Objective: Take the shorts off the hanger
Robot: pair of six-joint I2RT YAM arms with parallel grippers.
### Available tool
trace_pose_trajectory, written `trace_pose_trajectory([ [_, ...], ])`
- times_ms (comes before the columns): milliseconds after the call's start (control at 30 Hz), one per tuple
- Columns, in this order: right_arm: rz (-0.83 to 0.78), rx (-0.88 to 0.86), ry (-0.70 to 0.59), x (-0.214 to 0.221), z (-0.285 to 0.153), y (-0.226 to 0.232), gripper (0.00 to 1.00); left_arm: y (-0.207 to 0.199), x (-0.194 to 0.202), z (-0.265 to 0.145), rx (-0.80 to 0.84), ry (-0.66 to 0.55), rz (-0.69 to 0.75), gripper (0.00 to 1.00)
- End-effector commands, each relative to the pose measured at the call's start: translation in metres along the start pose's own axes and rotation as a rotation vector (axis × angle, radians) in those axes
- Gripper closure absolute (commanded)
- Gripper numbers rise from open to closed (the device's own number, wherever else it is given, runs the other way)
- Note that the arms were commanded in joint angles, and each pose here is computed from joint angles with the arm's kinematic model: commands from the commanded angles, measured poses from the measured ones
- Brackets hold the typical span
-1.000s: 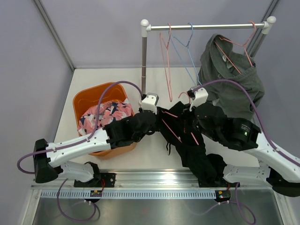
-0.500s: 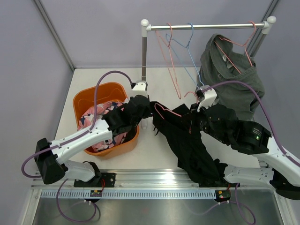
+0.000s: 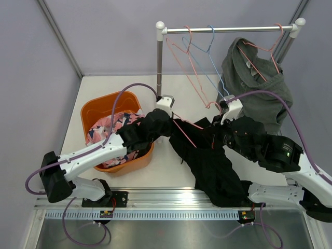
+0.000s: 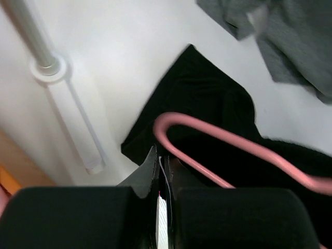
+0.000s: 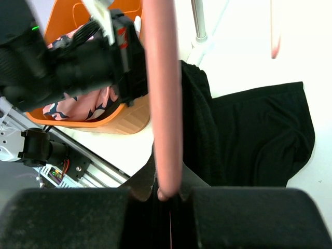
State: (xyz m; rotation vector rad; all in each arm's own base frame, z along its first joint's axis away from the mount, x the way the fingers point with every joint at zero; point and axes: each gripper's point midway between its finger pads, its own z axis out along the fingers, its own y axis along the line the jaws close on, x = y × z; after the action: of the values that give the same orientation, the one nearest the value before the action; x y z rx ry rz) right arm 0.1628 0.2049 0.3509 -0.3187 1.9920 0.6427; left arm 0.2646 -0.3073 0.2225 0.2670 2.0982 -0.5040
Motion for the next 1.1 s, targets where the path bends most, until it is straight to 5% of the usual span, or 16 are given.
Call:
trace_pose_trajectory([
  [0, 0.016, -0.002, -0.057, -0.014, -0.002, 0.002, 1.00, -0.057, -0.022, -0.038, 0.273, -0.079, 0.068, 1.00],
  [533, -0.024, 0.146, -0.165, -0.042, 0.010, -0.015, 1.00, -0.180, 0.040, -0.167, 0.827, -0.028, 0.456, 1.00],
  [867, -0.020, 0.232, -0.244, -0.065, -0.005, -0.031, 1.00, -0.176, 0.046, -0.178, 0.834, -0.021, 0.498, 0.98],
  [1067, 0.022, 0.179, -0.328, -0.084, -0.020, -0.026, 1.00, -0.188, 0.061, -0.196, 0.970, 0.036, 0.530, 0.99],
])
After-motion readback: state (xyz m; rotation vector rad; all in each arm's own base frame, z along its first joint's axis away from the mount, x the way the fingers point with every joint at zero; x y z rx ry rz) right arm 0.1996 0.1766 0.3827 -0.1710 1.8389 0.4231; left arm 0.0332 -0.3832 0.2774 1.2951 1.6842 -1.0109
